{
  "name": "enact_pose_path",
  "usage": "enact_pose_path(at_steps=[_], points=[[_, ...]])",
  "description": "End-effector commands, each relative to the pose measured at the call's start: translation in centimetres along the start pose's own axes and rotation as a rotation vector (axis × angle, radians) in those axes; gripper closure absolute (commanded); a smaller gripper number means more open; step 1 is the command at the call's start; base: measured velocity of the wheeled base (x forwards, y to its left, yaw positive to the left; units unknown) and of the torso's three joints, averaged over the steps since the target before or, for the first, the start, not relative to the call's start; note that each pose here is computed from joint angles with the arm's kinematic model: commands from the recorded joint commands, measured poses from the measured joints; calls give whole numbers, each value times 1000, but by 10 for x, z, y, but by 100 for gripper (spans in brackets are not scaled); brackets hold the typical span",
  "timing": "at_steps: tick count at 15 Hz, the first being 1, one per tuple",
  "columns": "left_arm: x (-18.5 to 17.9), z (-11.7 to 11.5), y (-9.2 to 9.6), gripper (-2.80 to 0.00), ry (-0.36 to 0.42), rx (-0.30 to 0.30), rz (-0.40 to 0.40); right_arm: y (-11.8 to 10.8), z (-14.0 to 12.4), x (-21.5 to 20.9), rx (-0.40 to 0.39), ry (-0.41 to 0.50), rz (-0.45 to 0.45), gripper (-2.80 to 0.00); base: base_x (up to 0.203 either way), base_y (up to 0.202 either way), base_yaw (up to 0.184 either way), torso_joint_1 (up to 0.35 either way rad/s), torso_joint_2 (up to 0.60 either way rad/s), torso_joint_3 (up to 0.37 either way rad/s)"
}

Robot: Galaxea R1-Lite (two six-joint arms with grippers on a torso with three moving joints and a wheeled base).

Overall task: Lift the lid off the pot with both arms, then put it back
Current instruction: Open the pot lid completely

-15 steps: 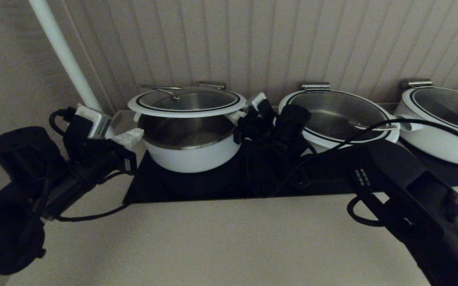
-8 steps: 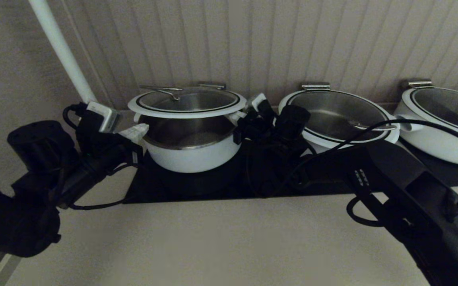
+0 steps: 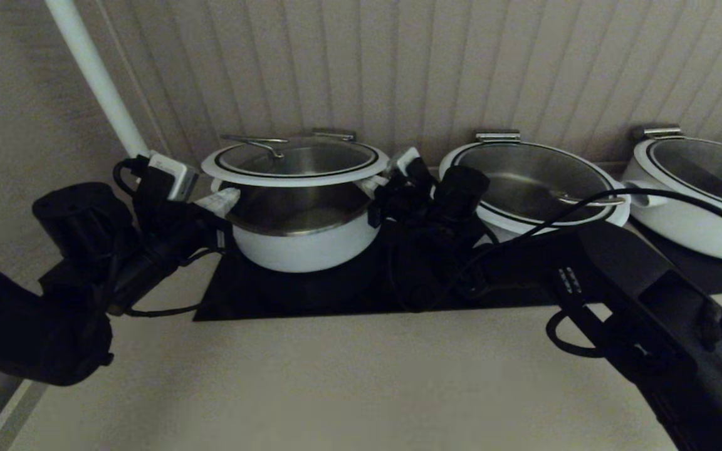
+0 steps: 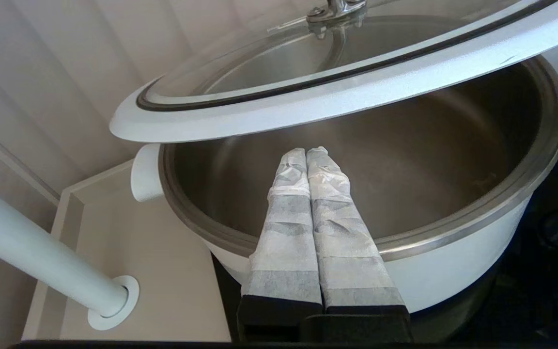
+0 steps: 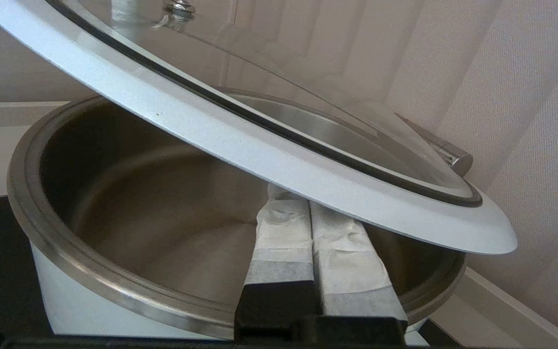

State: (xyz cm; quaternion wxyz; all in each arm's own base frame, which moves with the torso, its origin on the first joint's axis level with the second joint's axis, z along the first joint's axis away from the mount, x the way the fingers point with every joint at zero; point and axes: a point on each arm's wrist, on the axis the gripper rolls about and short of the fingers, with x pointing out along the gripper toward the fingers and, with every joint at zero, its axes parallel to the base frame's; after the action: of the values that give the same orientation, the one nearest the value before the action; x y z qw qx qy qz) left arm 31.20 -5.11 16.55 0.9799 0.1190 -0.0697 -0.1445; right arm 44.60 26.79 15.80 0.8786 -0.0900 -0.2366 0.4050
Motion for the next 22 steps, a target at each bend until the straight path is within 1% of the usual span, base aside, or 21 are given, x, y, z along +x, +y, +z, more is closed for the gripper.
enact_pose_path(at_steps=[1,8,11,18,22], points=[[2,-2,0,0,0,1,-2,0,1,0,-4,-8,1,0,0,0,0,0,0,0],[11,-4,1,0,-9,2,2,-1,2,0,-5,-10,0,0,0,0,0,0,0,0],[18,2,3,0,-38,7,9,0,2,0,-4,-9,1,0,0,0,0,0,0,0],[26,4,5,0,-55,10,15,0,3,0,-5,-11,1,0,0,0,0,0,0,0],[30,9,7,0,-79,11,23,-1,4,0,-8,-15,-2,0,0,0,0,0,0,0]])
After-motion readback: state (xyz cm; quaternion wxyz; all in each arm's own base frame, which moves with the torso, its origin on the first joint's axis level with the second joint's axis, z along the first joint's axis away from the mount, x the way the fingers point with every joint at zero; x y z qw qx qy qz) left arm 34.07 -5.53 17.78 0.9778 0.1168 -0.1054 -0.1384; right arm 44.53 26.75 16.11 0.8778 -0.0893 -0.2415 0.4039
